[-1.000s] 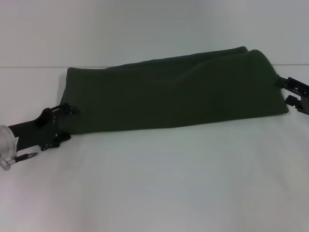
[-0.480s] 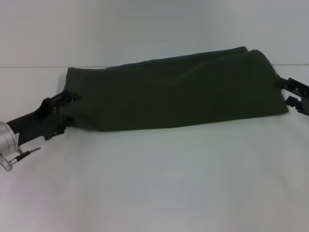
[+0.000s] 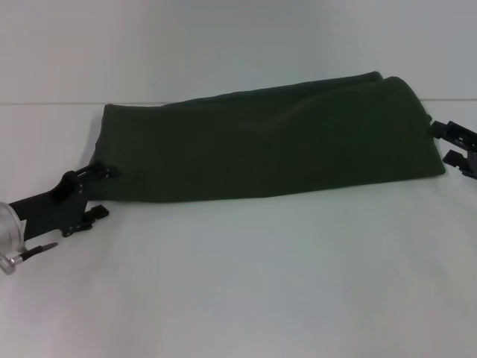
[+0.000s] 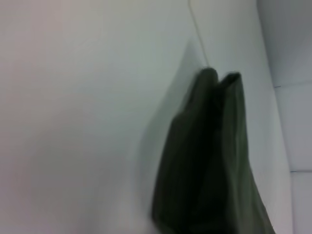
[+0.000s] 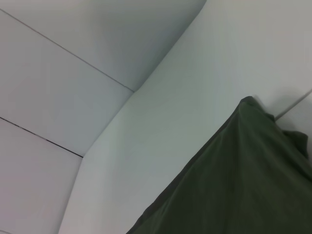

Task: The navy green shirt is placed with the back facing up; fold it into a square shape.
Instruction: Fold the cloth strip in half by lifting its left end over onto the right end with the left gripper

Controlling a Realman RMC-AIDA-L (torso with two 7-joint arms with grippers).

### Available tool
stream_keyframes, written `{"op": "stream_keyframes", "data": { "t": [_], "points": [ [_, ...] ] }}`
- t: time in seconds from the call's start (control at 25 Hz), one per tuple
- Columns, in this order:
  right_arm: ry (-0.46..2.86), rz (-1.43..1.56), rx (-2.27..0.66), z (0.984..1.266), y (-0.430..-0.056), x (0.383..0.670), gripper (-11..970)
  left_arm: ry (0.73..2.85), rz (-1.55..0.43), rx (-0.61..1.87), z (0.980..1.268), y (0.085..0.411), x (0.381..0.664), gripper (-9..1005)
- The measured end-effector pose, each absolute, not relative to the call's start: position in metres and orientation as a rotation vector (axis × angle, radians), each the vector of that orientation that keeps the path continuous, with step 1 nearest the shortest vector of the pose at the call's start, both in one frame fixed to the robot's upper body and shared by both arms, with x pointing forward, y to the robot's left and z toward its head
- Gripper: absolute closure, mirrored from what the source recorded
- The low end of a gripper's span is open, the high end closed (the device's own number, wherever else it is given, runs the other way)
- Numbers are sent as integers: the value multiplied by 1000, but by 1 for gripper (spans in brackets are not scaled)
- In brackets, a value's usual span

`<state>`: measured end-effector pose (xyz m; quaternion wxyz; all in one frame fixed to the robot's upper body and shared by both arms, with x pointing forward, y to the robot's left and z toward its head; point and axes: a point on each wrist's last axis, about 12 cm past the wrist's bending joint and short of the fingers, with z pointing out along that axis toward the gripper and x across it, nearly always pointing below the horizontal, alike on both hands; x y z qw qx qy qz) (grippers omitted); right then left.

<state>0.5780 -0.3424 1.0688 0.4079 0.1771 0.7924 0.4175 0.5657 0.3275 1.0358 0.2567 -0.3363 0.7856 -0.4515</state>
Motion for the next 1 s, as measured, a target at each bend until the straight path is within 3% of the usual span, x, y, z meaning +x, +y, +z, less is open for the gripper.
{"op": "stream_keyframes", "data": {
  "t": [0.64,0.84,1.0],
  "points": [
    [1991,1045,459,1069,-343,580,30,2115,-1093,-872,1045,314,599,128],
    [1987,1049,460,1070,-343,580,30,2079,-1170,-771,1053,310,596,133],
    [1985,1047,468,1069,-345,579,30,2089,-1150,-835,1043,316,588,136]
  ]
}}
